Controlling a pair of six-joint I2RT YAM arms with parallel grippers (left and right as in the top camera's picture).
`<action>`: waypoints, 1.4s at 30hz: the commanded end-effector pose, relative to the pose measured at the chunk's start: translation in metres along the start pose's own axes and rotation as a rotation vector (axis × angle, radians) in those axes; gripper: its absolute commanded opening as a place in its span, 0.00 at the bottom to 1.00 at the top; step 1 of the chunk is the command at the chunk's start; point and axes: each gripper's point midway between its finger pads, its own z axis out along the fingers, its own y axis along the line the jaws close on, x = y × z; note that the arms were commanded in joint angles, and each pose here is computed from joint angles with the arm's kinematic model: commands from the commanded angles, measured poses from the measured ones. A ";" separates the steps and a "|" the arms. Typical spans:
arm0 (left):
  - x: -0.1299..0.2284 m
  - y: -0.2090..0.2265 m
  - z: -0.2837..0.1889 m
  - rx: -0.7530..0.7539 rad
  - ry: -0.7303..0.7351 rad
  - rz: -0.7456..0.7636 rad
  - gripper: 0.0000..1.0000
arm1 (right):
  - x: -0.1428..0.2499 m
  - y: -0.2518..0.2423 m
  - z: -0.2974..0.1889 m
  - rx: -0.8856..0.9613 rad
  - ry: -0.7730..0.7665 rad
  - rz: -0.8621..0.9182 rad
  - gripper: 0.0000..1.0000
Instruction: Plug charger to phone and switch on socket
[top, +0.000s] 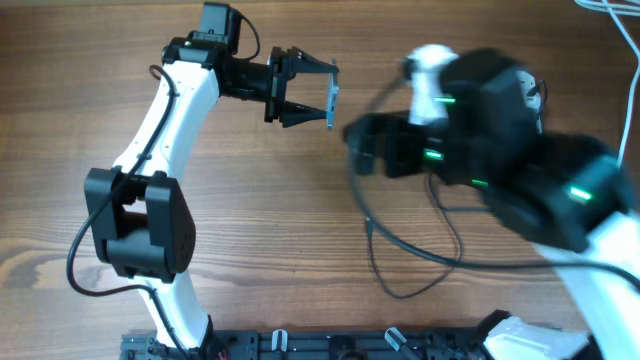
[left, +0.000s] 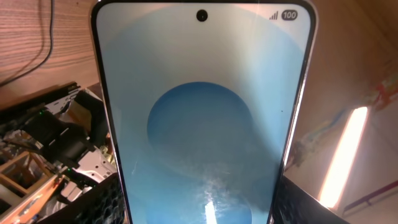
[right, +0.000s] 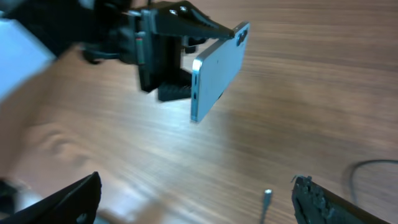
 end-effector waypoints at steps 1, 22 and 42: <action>0.017 -0.010 -0.001 0.012 0.015 0.006 0.60 | -0.015 0.000 0.018 0.167 -0.092 0.037 0.99; 0.018 -0.010 -0.001 0.013 0.015 0.006 0.60 | -0.024 0.001 0.108 0.279 -0.089 0.109 0.69; 0.023 -0.013 -0.002 0.029 0.046 0.005 0.60 | -0.029 -0.006 0.112 0.314 -0.112 0.112 0.49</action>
